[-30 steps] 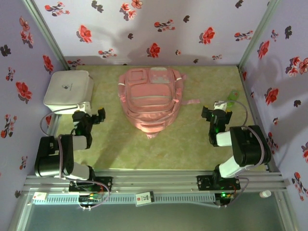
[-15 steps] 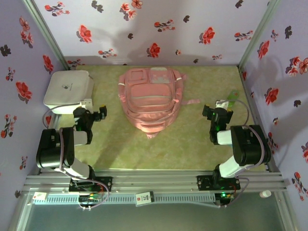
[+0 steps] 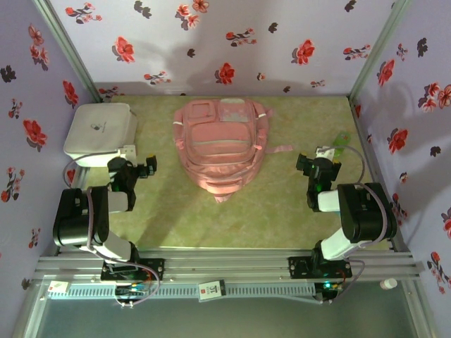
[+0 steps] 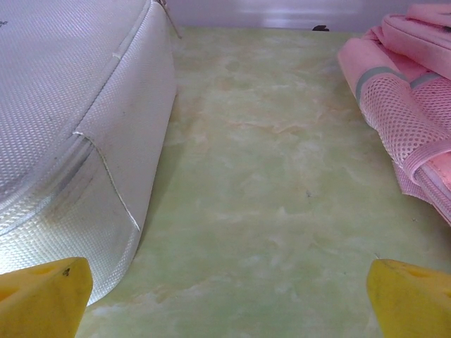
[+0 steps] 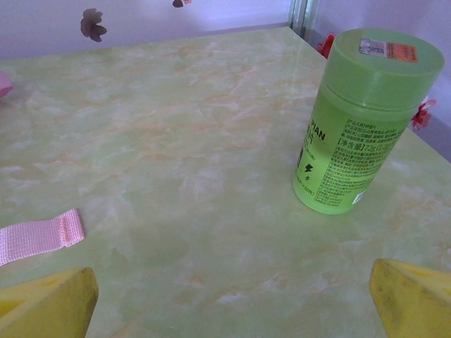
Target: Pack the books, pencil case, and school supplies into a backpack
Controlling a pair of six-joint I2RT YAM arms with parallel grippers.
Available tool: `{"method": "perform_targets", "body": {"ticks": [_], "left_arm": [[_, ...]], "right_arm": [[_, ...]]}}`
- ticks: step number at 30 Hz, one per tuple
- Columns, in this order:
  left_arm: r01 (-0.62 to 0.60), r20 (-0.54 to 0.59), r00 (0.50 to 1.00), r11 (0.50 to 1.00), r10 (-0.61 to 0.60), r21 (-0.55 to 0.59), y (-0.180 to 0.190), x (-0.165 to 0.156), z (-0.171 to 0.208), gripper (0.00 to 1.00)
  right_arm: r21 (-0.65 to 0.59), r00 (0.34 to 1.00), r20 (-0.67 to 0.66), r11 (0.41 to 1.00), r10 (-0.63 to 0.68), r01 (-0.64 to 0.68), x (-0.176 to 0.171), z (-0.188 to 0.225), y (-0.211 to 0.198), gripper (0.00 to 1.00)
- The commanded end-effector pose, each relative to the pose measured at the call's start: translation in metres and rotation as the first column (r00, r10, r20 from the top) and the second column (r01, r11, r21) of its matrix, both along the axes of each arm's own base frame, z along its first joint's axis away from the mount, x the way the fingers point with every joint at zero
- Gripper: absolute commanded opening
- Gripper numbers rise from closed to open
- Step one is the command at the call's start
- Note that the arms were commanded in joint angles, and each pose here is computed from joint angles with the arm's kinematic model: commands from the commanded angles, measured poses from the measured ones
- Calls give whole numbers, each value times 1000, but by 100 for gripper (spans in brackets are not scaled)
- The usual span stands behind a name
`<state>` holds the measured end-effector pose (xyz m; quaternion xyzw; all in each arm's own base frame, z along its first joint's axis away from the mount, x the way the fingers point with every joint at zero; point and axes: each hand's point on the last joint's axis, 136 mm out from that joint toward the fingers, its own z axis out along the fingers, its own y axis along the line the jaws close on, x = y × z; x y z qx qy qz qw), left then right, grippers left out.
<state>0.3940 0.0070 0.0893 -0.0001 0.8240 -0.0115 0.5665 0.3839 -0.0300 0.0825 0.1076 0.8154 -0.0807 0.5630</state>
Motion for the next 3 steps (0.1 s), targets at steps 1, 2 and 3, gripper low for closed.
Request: {"method": "perform_targets", "body": {"ticks": [1, 2, 3], "left_arm": [[-3, 9, 1000, 1000, 3, 26, 1, 6, 4, 100], [-4, 10, 1000, 1000, 3, 25, 1, 5, 4, 100], [-4, 12, 1000, 1000, 3, 25, 1, 5, 5, 100]], "right_arm": [[17, 1000, 21, 1000, -11, 11, 6, 7, -2, 99], [17, 1000, 21, 1000, -12, 12, 6, 7, -3, 99], [16, 1000, 24, 1000, -12, 12, 6, 7, -2, 99]]}}
